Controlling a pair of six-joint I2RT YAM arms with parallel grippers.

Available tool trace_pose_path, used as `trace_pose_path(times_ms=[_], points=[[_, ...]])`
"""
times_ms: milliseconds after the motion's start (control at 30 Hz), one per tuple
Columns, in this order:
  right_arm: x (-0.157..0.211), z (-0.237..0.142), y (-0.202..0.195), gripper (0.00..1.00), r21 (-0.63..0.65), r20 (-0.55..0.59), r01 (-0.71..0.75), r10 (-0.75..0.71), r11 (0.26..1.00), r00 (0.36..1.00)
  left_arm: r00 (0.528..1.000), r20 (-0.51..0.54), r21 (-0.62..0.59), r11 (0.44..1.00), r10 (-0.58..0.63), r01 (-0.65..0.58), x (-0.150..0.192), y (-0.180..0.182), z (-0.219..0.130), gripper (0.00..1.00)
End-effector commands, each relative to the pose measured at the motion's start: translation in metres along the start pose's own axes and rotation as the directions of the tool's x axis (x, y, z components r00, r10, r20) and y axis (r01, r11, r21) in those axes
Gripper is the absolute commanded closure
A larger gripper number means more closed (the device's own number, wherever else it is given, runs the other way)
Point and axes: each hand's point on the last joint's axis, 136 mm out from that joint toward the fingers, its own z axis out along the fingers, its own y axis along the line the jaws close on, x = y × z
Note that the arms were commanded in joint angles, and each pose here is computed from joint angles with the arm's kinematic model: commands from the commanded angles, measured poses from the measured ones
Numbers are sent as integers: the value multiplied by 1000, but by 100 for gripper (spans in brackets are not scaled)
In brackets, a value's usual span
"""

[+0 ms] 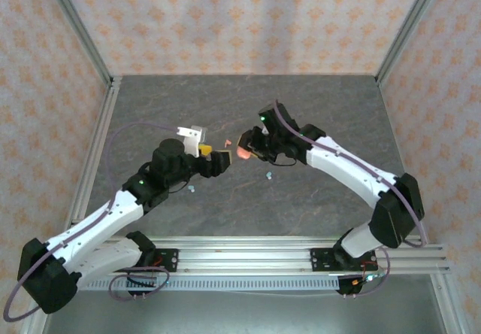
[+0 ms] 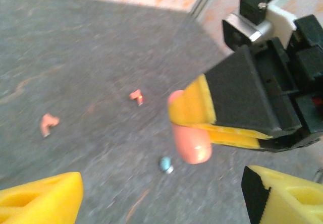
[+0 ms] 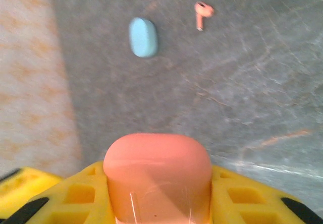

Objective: Insert the wireless bluetooth earbuds into the charging case

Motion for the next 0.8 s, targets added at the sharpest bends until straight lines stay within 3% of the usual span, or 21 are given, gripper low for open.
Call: trace_pose_path(times_ms=[0,233,567,667,767], points=[[-11,-22,25,62,-160,40,-94,101,983,994,987,159,94,996,-6,-9,-33,-30,8,17],[-20,-48,44,62,-288,45,-163,183,944,982,978,207,199,980,-17,-25,-46,-52,29,22],[-16,-54,52,62,-350,7,-201,217,915,976,978,211,217,975,-7,-40,-56,-60,47,31],[-17,-56,55,61,-368,11,-195,213,909,977,978,209,222,974,-5,-42,-58,-62,49,40],[-19,-60,61,61,-409,19,-184,211,894,977,979,202,226,973,4,-50,-59,-64,49,59]])
